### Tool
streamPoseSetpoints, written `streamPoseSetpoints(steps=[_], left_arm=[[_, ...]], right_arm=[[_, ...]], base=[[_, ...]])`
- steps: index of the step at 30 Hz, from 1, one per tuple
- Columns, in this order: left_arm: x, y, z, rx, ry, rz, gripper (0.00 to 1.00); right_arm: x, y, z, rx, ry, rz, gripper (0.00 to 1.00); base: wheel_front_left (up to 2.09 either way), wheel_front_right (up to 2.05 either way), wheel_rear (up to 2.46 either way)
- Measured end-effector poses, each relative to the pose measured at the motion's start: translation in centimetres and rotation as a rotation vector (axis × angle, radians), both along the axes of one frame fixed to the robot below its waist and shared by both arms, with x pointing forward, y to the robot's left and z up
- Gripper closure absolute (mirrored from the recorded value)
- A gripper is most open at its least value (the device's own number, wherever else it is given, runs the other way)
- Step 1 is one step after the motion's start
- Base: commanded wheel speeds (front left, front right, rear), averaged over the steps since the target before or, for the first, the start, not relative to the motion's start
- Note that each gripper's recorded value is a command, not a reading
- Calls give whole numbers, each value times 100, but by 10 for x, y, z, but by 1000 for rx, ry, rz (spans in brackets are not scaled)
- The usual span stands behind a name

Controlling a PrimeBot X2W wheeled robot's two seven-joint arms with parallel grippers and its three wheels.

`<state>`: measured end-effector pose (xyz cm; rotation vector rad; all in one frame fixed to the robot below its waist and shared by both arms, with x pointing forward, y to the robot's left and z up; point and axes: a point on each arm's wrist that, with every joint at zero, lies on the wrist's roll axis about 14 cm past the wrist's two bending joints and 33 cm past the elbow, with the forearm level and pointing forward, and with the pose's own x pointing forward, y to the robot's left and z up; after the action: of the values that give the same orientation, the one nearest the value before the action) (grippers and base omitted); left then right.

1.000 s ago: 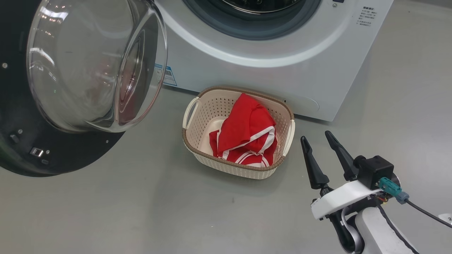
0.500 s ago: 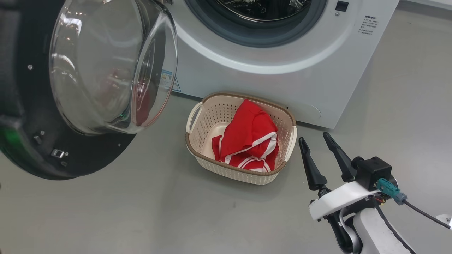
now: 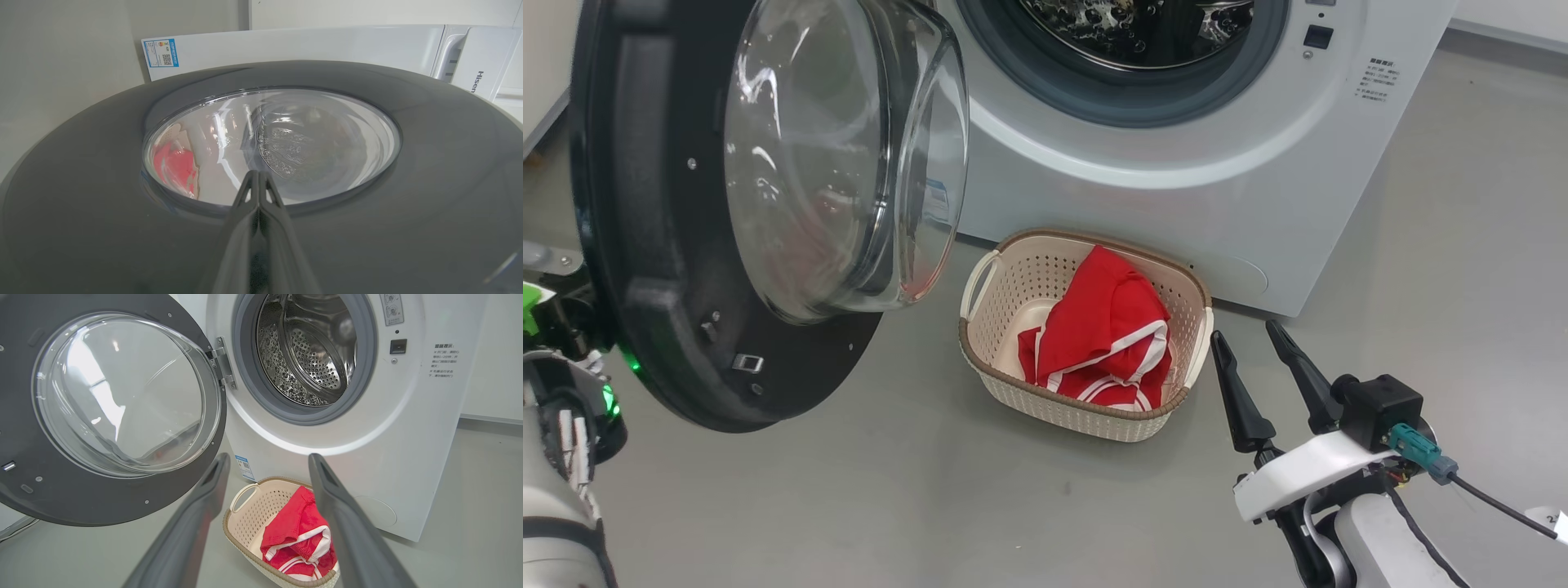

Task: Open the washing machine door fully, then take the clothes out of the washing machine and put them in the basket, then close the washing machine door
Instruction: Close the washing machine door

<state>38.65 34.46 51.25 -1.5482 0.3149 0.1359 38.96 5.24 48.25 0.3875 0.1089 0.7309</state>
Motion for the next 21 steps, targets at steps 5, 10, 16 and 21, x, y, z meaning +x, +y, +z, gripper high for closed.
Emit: streamPoseSetpoints(steps=[5,10,16,21], left_arm=[[2,-22,1,2,-21,-64,100],[1,-32,2,4,-36,-85,100],[-6,-35,-1,32,-29,-98,100],[-10,-34,-3,38,-24,-92,100]], right_arm=[[-2,3,4,5,-8,6,0],[-7,4,4,1,-6,15,0],[-12,4,3,1,1,16,0],[-12,4,4,2,-3,14,0]], base=[[0,0,0],[0,0,0],[0,0,0],[0,0,0]])
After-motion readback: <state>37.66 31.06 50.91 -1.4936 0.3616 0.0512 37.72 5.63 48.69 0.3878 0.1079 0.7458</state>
